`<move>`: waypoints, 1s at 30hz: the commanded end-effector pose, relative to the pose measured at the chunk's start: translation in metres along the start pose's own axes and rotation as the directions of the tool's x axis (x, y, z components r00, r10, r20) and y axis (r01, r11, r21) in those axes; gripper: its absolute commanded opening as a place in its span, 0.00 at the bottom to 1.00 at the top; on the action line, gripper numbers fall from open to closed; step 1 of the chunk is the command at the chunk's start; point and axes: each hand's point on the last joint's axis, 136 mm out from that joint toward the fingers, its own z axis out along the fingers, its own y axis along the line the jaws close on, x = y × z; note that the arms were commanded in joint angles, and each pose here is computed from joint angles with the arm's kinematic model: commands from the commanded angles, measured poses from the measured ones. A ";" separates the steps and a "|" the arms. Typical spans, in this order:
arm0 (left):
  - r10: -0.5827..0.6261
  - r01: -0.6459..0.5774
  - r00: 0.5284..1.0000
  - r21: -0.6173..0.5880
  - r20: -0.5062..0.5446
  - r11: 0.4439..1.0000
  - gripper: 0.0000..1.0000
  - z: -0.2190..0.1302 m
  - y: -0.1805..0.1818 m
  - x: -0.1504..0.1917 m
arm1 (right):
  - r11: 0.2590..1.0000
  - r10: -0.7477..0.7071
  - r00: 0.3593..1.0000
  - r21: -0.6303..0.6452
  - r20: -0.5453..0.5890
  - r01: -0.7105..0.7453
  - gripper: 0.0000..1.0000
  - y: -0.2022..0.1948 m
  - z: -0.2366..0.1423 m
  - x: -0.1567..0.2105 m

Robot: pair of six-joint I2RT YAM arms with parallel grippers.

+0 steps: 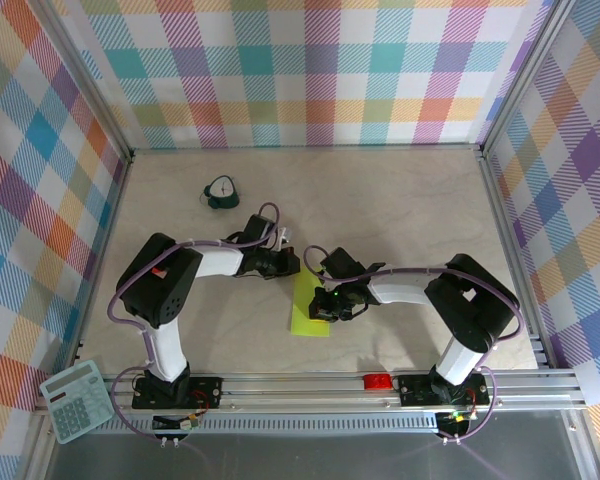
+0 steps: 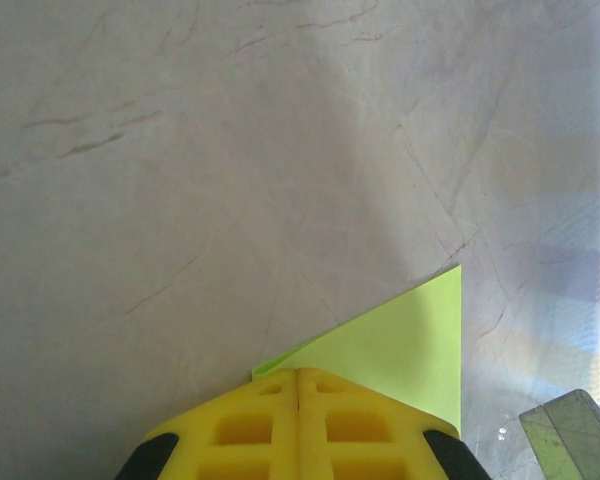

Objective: Fold a paper plane with a square sheet of paper (fold left side to right side)

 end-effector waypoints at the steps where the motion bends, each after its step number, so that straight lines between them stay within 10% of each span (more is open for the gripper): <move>1: 0.002 0.003 0.998 -0.086 0.055 0.996 0.00 0.001 0.028 -0.020 | 0.936 0.150 0.985 0.333 -0.082 -0.115 0.00 -0.093 0.008 0.044; 17: 0.044 -0.039 0.992 -0.044 0.117 0.998 0.00 -0.027 0.004 -0.044 | 0.950 0.139 0.989 0.289 -0.048 -0.119 0.00 -0.079 0.004 0.035; 30: 0.020 -0.023 0.999 0.062 0.047 0.998 0.00 -0.066 -0.027 0.050 | 0.974 0.070 0.998 0.219 -0.007 -0.067 0.00 -0.055 0.004 0.014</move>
